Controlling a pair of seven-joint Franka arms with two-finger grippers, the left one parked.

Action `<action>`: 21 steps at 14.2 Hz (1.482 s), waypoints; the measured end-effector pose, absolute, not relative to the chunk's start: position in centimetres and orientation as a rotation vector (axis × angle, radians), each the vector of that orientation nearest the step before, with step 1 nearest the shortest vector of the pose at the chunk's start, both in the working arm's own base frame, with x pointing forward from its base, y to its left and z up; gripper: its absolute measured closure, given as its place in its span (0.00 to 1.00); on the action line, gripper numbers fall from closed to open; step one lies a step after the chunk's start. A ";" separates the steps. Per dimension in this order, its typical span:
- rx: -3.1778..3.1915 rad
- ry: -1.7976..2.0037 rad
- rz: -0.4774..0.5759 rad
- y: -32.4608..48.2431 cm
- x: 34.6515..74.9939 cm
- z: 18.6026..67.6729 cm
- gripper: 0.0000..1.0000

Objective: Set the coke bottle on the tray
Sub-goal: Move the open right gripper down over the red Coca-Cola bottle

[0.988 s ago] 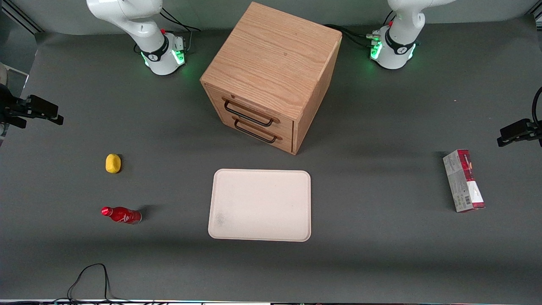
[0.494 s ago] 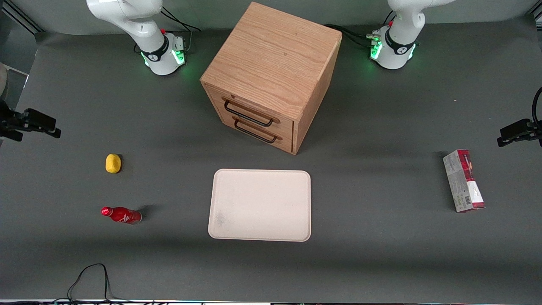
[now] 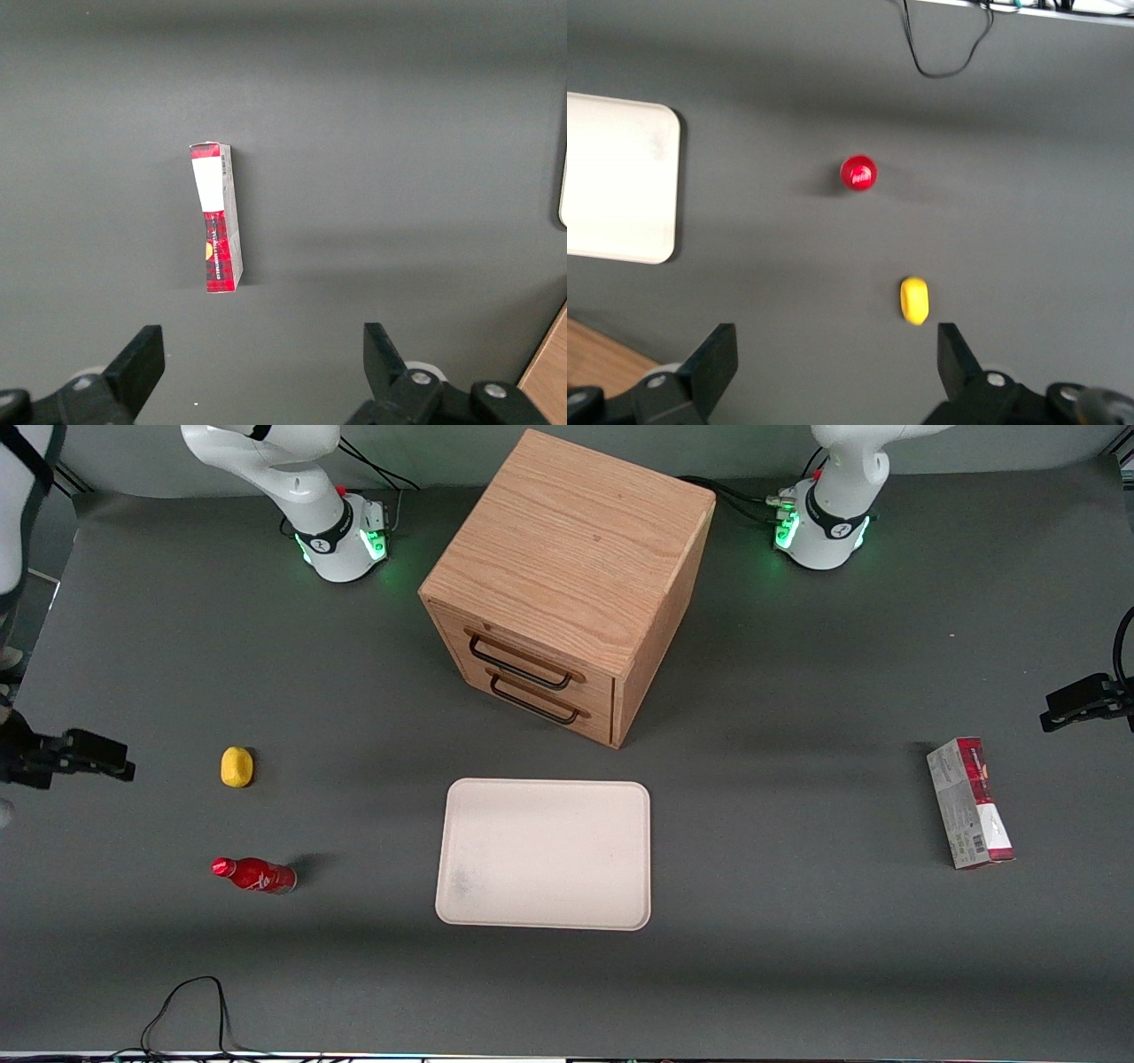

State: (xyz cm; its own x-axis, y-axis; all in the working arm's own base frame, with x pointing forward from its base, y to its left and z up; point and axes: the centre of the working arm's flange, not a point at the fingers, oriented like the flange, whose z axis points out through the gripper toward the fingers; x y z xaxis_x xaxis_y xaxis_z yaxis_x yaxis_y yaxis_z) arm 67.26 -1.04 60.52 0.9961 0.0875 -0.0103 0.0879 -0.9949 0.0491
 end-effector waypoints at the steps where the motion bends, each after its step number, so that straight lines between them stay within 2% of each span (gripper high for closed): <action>1: 3.089 0.147 -0.012 -0.9 68.0 59.9 0.00; 11: 3.101 0.154 -0.021 -1.6 69.0 59.0 0.00; 14: 3.101 0.135 -0.070 -2.7 70.5 55.3 0.00; 18: 3.100 0.142 -0.203 -2.6 72.6 48.0 0.00; 21: 3.096 0.149 -0.247 -2.5 74.0 42.8 0.00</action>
